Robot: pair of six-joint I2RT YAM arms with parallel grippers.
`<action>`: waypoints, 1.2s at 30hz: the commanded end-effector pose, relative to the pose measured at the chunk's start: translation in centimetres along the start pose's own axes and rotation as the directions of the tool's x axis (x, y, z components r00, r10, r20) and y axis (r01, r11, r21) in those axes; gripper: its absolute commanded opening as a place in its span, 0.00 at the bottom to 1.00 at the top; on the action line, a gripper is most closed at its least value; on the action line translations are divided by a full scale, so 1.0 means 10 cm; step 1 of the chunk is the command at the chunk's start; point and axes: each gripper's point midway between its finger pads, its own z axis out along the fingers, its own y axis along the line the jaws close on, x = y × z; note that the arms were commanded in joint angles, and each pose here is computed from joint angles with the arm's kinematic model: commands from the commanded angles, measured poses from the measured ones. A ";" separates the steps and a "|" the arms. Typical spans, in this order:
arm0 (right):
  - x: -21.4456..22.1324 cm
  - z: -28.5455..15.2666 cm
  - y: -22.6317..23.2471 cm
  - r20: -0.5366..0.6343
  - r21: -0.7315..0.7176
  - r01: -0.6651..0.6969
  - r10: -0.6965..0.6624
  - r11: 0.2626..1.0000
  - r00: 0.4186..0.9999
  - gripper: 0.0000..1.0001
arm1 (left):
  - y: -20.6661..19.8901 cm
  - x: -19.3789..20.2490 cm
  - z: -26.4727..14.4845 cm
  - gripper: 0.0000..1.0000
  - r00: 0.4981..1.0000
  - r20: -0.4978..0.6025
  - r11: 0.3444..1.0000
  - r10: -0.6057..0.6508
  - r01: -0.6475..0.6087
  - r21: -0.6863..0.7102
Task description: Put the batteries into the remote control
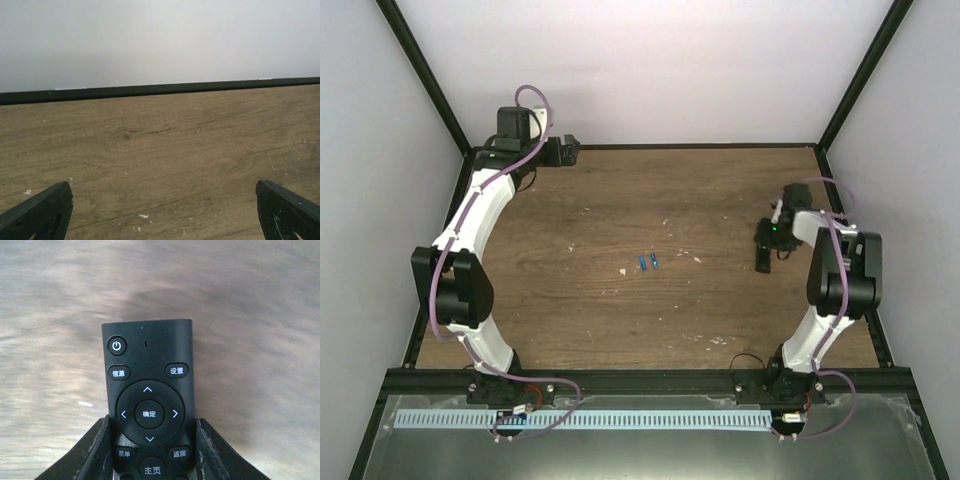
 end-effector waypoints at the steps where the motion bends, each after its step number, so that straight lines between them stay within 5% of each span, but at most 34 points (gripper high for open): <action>1: -0.28 -0.02 0.82 0.037 -0.125 0.176 -0.173 0.976 0.984 0.31 | -0.07 -0.02 0.11 1.00 0.999 0.001 0.998 -0.044 0.044 0.047; 6: -0.59 -0.13 1.85 0.178 -0.204 0.396 -0.364 0.895 0.914 0.31 | -0.21 0.07 0.20 0.99 0.995 -0.029 0.985 -0.098 0.102 0.138; 16: -0.84 -0.60 3.26 0.412 -0.304 0.618 -0.485 0.725 0.771 0.31 | -0.38 0.30 0.25 0.99 0.977 -0.042 0.945 -0.210 0.214 0.248; 36: -0.66 -1.11 4.16 0.540 -0.455 0.693 -0.446 0.559 0.714 0.32 | -1.00 0.42 0.27 0.98 0.949 -0.049 0.843 -0.310 0.299 0.447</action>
